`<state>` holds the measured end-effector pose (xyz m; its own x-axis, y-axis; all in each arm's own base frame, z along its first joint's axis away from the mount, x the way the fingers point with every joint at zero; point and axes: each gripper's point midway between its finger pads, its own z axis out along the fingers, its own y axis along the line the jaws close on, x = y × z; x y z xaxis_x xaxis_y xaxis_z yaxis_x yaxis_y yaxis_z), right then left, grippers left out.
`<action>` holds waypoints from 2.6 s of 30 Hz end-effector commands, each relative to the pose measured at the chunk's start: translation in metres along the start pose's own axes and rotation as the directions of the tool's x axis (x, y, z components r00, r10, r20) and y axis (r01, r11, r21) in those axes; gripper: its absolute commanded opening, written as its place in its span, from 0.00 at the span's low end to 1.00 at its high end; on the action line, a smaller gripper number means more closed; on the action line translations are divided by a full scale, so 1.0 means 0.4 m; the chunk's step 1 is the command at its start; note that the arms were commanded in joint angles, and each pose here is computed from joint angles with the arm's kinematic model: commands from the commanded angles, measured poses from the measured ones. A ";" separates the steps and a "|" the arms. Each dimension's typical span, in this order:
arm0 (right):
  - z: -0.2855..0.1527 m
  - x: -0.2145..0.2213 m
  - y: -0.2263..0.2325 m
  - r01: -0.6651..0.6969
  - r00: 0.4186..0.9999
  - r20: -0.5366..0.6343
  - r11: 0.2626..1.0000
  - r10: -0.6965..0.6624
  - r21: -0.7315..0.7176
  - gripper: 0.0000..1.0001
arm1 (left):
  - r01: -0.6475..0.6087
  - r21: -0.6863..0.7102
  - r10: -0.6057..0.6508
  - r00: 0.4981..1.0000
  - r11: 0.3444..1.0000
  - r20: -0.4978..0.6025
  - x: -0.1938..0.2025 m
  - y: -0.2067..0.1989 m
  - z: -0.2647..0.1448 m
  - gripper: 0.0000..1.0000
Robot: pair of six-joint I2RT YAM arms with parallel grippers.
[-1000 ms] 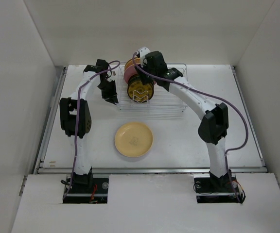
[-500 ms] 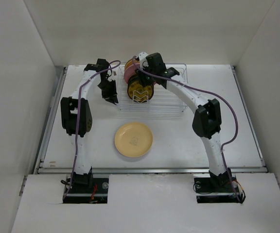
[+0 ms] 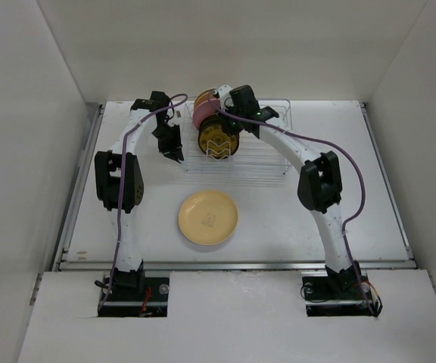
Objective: Unload the plates from the dish rack
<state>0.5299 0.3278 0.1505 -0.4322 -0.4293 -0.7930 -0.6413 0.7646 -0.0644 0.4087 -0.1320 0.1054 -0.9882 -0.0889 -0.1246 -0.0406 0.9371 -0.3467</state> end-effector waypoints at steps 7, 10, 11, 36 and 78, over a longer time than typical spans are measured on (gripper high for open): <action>-0.145 -0.176 -0.001 -0.006 0.984 0.177 0.999 0.000 0.037 0.00 | 0.045 0.002 -0.045 0.999 0.999 0.026 -0.023 0.012 0.017 0.00; -0.206 -0.223 -0.019 0.006 0.975 0.221 0.997 -0.023 0.077 0.00 | 0.054 0.002 -0.054 0.998 0.999 0.026 -0.023 0.011 0.017 0.00; -0.224 -0.243 -0.021 0.015 0.969 0.244 0.996 -0.035 0.083 0.00 | 0.054 0.002 -0.054 0.998 0.999 0.026 -0.023 0.011 0.017 0.00; -0.251 -0.013 0.094 -0.532 0.839 -0.037 0.806 0.542 -0.260 0.65 | 0.045 -0.011 -0.045 0.999 0.999 0.030 -0.026 0.016 0.012 0.00; -0.281 -0.125 -0.021 -0.642 0.729 0.090 0.724 0.679 -0.253 0.00 | 0.050 -0.054 -0.048 0.998 0.997 0.033 -0.019 0.037 0.014 0.00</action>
<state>0.4856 0.2921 0.2023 -0.7771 0.2277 -0.5867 -0.2759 0.7146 0.6428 0.4093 -0.1319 0.1052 -0.9864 -0.1132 -0.1189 -0.0661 0.9369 -0.3432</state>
